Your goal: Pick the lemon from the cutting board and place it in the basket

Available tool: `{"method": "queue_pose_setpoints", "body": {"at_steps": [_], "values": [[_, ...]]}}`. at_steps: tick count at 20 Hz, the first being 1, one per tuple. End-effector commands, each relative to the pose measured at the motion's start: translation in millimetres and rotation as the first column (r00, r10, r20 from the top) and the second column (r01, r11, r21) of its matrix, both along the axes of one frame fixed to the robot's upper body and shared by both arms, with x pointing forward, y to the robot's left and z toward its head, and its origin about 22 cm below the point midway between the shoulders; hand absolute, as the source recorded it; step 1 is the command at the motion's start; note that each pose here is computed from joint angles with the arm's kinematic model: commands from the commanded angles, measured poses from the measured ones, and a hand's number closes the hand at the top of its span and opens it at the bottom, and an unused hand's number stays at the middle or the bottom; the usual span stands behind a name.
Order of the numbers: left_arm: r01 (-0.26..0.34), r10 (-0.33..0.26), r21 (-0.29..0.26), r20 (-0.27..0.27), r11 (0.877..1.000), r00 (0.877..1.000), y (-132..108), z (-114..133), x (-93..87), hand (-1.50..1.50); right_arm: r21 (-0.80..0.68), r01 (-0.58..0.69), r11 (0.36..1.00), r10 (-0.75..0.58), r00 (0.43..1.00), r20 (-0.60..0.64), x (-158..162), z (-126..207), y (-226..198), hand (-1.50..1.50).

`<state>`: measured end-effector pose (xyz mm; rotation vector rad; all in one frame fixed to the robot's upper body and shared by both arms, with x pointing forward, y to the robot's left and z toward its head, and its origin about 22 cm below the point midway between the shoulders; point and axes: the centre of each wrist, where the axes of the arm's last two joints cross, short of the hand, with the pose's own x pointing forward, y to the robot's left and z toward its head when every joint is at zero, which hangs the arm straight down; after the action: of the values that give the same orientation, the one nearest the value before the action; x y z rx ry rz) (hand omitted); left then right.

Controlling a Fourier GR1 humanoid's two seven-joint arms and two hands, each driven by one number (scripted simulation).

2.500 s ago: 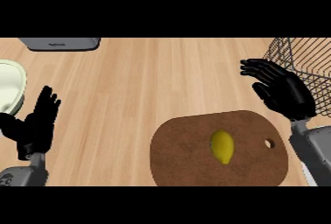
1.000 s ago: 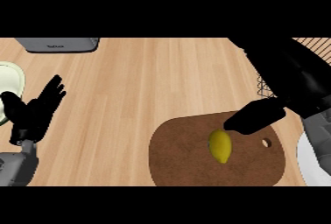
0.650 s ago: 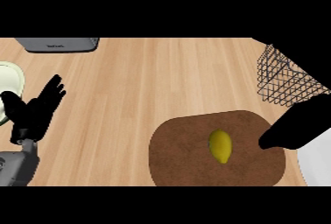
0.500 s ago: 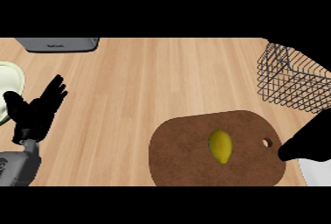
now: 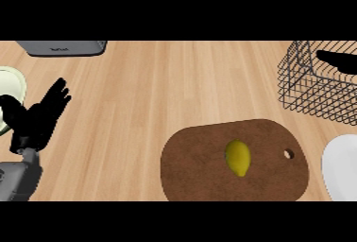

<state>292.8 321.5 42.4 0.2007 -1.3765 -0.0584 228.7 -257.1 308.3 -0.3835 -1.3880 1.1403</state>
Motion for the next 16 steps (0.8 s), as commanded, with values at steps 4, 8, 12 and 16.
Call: {"method": "queue_pose_setpoints", "body": {"at_steps": [4,8,12,16], "values": [[0.007,-0.007,0.0,-0.011,1.0,1.0,2.4,1.3,5.5,0.0,0.034,0.032,0.999,-0.033,0.999,0.007,-20.0,-60.4,-0.7,-1.5],[0.038,-0.038,-0.005,-0.002,0.999,0.999,-4.1,-7.8,-12.5,0.0,0.054,0.047,0.997,-0.05,0.997,0.053,-21.6,-100.4,2.1,-1.5],[0.017,-0.017,-0.012,0.023,1.0,1.0,-12.6,5.4,-4.0,0.0,0.094,0.065,0.994,-0.071,0.995,0.07,5.2,-143.5,28.1,-1.5],[0.019,-0.019,0.007,0.005,1.0,1.0,-10.9,-8.4,4.2,0.0,0.208,0.051,0.977,-0.069,0.994,0.081,12.3,-165.9,26.4,-1.5]]}}
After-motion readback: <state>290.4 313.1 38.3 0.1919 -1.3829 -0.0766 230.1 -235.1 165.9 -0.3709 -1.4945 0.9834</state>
